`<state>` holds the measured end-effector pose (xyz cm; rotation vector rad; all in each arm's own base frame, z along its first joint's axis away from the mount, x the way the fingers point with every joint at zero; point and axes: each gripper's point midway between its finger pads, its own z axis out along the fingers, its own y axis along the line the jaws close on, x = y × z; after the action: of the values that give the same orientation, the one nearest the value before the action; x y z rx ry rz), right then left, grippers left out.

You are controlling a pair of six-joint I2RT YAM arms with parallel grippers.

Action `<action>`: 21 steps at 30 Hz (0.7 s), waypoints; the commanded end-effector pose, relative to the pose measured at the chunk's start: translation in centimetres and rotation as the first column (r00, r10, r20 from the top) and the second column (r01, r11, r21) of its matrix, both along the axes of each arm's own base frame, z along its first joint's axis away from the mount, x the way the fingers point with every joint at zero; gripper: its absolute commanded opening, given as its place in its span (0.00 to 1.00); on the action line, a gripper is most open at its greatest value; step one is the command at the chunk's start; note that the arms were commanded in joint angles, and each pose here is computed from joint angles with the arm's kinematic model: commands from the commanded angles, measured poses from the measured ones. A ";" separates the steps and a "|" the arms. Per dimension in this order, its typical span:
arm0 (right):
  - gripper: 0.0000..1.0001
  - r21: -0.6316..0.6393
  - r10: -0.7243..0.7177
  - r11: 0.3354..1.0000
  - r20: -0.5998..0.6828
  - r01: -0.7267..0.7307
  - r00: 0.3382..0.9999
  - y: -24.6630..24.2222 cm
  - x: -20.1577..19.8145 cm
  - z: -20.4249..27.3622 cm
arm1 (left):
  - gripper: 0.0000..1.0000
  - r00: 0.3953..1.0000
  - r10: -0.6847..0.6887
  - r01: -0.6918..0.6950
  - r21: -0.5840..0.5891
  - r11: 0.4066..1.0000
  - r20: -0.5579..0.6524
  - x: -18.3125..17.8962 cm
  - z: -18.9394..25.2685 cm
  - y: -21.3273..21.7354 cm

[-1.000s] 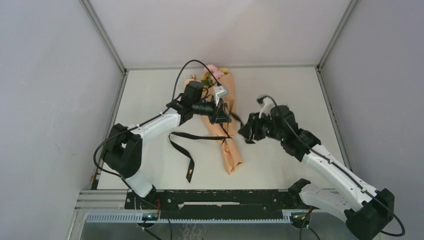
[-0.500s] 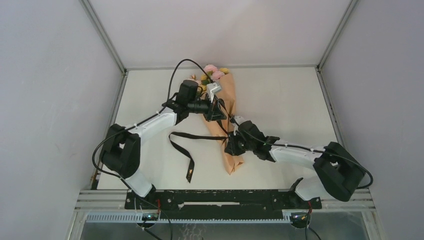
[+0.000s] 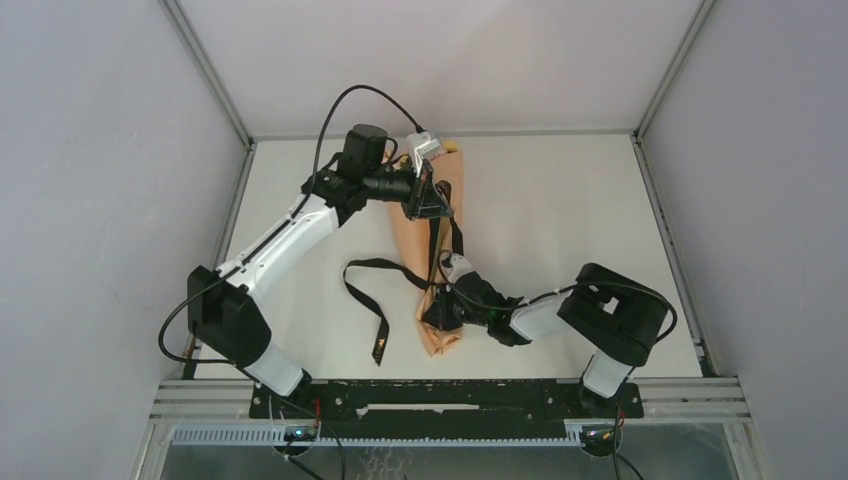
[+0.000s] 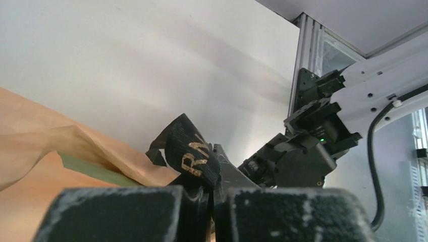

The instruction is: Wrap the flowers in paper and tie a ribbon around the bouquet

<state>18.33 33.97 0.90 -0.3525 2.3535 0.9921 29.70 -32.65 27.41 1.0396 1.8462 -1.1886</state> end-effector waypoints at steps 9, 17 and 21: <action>0.35 0.065 0.282 0.949 0.254 -0.307 0.925 2.6 -4.1 10.2 | 0.00 0.997 -0.007 0.006 0.018 1.000 0.074 0.3 -0.8 1.8; 0.66 0.108 0.010 0.992 0.443 -0.065 0.896 -2.4 3.4 16.6 | 0.00 0.997 -0.018 0.019 -0.003 1.000 0.070 0.1 -0.7 1.8; 0.83 0.163 -0.107 0.986 0.489 0.030 0.866 -3.4 7.5 18.5 | 0.00 0.998 -0.016 0.016 -0.001 1.000 0.065 0.1 -0.9 1.7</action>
<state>22.04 31.66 18.23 -0.4834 1.8550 1.0076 30.14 -30.79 25.51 1.0613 1.8565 -1.1451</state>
